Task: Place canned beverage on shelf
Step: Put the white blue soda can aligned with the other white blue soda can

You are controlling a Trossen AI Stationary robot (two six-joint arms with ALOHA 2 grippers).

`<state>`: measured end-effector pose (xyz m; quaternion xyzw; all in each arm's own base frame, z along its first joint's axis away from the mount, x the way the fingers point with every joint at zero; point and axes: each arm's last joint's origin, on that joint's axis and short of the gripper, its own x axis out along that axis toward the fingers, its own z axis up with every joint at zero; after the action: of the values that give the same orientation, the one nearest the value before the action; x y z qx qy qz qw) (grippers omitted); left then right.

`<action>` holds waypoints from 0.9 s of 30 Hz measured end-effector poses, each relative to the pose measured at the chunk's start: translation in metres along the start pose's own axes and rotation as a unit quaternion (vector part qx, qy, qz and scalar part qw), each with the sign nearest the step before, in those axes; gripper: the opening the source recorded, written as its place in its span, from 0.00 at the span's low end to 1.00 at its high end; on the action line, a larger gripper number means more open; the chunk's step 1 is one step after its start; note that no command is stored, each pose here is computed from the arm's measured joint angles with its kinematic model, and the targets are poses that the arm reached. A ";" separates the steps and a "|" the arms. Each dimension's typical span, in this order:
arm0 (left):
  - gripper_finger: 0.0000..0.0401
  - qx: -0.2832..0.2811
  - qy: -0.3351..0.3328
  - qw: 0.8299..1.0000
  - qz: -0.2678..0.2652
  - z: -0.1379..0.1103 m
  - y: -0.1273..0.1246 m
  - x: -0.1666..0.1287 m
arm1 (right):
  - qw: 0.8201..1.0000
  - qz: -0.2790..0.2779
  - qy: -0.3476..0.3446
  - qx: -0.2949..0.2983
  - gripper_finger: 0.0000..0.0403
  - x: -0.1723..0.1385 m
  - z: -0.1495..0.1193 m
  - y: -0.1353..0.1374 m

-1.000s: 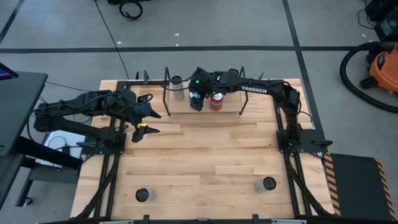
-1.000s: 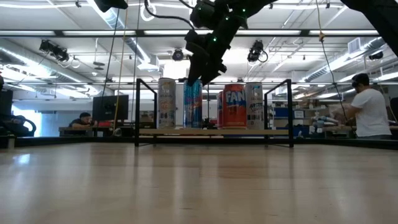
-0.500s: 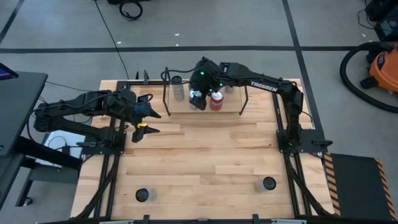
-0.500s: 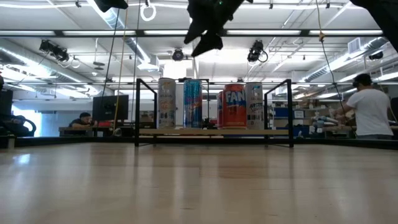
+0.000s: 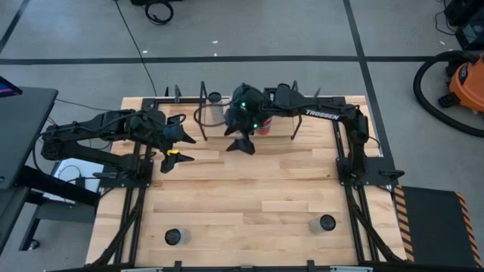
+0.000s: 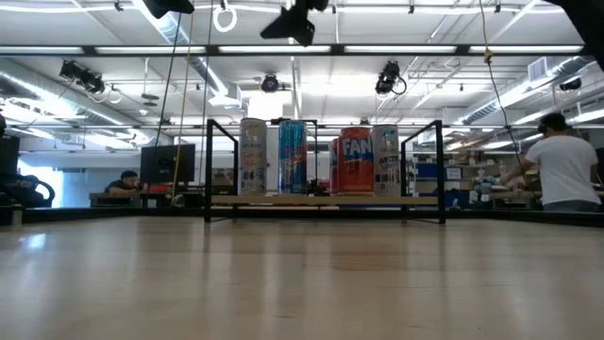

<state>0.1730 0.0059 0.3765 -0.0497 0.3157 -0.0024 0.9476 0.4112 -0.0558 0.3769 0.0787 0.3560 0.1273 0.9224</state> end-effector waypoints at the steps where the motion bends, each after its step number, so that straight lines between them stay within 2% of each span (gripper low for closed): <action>1: 0.74 0.000 0.000 1.000 0.000 0.000 0.000 0.000 | 1.000 -0.001 -0.005 -0.008 0.80 0.002 0.002 0.004; 11: 0.74 0.000 0.000 1.000 0.000 0.000 0.000 0.000 | 0.996 0.050 -0.049 -0.059 0.80 0.014 0.012 0.040; 16: 0.74 -0.001 0.000 1.000 0.000 0.000 0.000 0.000 | 0.989 0.062 -0.039 -0.132 0.80 0.026 0.007 0.059; 24: 0.74 -0.001 0.000 1.000 0.000 0.000 0.000 0.000 | 0.981 0.010 -0.032 -0.193 0.85 0.041 0.002 0.087; 27: 0.74 -0.004 0.000 1.000 0.000 0.000 0.000 0.000 | 0.977 0.013 -0.031 -0.212 0.89 0.043 0.001 0.097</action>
<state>0.1731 0.0059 0.3765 -0.0533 0.3157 -0.0012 0.9474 0.4251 0.0489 0.3728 -0.1101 0.2916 0.2090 0.9269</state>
